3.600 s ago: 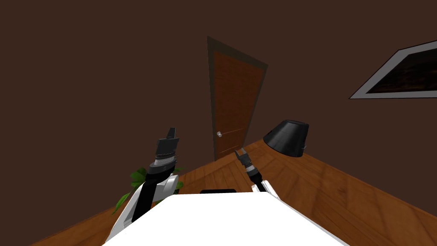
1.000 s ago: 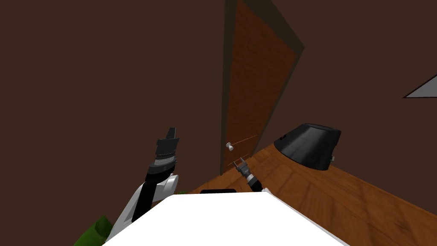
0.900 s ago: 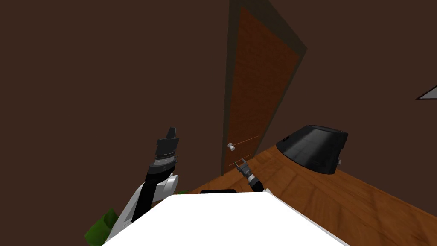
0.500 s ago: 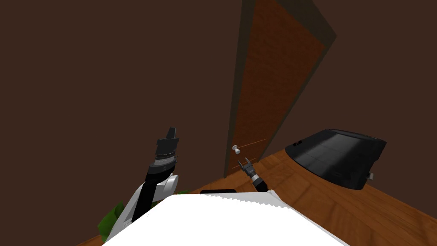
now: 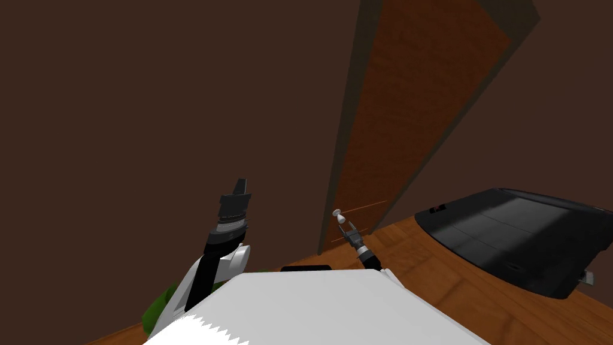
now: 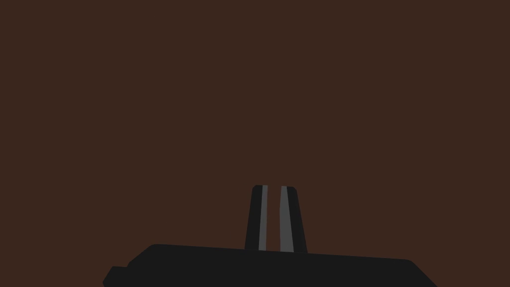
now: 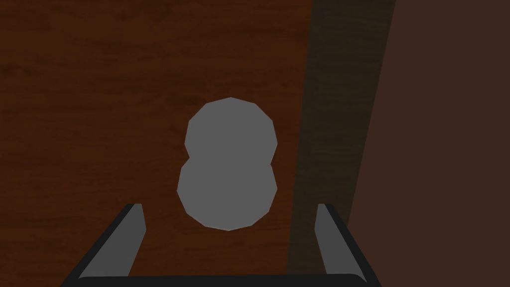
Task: Pull the door open
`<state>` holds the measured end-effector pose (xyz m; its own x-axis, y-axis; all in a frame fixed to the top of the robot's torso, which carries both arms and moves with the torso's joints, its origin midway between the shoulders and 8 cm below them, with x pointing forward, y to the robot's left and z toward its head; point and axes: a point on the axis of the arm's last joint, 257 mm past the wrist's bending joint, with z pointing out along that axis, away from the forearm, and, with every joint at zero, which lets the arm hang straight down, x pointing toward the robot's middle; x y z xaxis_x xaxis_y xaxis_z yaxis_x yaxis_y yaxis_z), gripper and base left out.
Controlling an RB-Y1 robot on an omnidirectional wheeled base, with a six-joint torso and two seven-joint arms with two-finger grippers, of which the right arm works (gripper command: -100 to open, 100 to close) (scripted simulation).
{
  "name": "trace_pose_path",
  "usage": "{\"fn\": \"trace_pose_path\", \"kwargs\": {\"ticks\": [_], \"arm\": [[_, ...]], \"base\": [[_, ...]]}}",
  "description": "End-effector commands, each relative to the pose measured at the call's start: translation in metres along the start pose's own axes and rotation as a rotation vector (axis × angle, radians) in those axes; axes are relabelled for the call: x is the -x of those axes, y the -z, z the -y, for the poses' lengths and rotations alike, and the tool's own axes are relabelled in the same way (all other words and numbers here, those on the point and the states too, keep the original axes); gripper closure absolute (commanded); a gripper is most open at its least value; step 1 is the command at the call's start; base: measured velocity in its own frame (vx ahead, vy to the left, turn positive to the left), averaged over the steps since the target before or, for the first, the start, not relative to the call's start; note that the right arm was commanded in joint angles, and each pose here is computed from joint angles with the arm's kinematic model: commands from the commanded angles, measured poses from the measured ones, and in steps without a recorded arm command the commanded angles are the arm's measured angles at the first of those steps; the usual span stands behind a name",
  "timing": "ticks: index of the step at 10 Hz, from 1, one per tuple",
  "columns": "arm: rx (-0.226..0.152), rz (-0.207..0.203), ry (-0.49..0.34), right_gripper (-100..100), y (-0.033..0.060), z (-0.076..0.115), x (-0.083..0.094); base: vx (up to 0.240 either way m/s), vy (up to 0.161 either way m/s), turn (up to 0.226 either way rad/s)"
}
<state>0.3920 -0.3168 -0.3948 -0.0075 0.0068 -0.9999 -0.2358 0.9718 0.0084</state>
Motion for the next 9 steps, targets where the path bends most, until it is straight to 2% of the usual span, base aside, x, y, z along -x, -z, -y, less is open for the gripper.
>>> {"fn": "trace_pose_path", "kwargs": {"ticks": [1,2,3,4,9], "arm": [[-0.028,0.004,0.001,-100,0.0027,0.0155,0.0023],[-0.04,0.005,0.001,-100,0.0043,0.0217,0.003],[-0.031,0.005,0.001,-100,0.0022,0.0161,0.0032],[-0.031,0.005,0.001,100,0.0022,0.0161,0.0032],[-0.031,0.005,0.001,100,0.0022,0.0161,0.0032]], "base": [[0.145,0.064,0.133],[0.157,0.084,0.099],[0.066,0.037,0.011],[-0.008,-0.008,-0.006],[-0.011,-0.008,0.001]]}}
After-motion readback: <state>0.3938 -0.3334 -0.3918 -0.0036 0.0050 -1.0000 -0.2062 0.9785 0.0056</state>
